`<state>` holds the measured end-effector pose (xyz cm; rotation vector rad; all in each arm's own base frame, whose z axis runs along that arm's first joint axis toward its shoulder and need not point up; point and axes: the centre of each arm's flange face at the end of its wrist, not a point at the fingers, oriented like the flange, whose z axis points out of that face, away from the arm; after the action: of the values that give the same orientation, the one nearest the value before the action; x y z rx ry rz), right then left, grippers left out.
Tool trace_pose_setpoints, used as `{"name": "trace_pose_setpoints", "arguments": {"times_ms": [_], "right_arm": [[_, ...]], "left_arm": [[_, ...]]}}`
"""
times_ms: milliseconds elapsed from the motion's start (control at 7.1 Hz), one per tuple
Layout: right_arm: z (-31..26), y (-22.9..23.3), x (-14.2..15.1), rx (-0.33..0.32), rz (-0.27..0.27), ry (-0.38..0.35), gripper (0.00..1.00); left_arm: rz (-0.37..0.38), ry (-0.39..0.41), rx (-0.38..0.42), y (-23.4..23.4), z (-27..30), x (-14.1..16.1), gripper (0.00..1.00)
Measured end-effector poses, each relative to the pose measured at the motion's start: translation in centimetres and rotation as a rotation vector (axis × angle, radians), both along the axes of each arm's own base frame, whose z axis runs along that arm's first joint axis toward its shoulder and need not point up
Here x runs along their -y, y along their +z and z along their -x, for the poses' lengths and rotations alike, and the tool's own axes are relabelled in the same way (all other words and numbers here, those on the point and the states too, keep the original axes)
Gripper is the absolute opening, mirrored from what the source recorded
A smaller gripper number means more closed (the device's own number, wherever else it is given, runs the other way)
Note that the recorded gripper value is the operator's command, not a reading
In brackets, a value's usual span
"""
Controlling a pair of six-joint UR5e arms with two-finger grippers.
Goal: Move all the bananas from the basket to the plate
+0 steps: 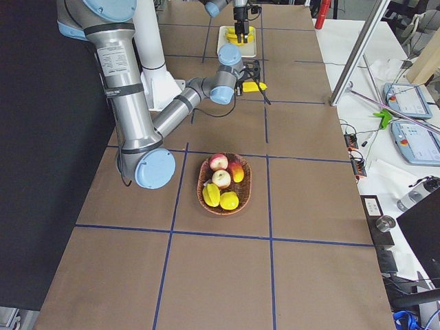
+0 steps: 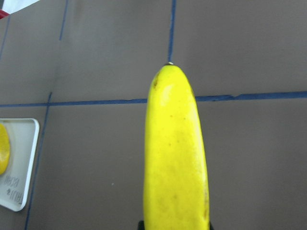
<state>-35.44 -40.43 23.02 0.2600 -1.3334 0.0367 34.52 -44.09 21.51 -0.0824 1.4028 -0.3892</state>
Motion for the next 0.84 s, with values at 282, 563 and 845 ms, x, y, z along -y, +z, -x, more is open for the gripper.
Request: {"name": "trace_pose_setpoints", "arguments": {"times_ms": [282, 563, 845], "right_arm": [[4.0, -2.8, -3.3, 0.064, -0.04, -0.02, 0.02], [6.3, -4.6, -5.4, 0.095, -0.063, -0.038, 0.02], [7.1, -5.7, -6.6, 0.113, -0.077, -0.035, 0.02]], "left_arm": [[-0.052, 0.02, -0.098, -3.4, -2.2, 0.1, 1.0], [-0.085, 0.048, -0.142, -6.7, -5.5, -1.6, 1.0], [-0.097, 0.019, -0.154, -8.2, -8.0, -2.8, 0.99]]}}
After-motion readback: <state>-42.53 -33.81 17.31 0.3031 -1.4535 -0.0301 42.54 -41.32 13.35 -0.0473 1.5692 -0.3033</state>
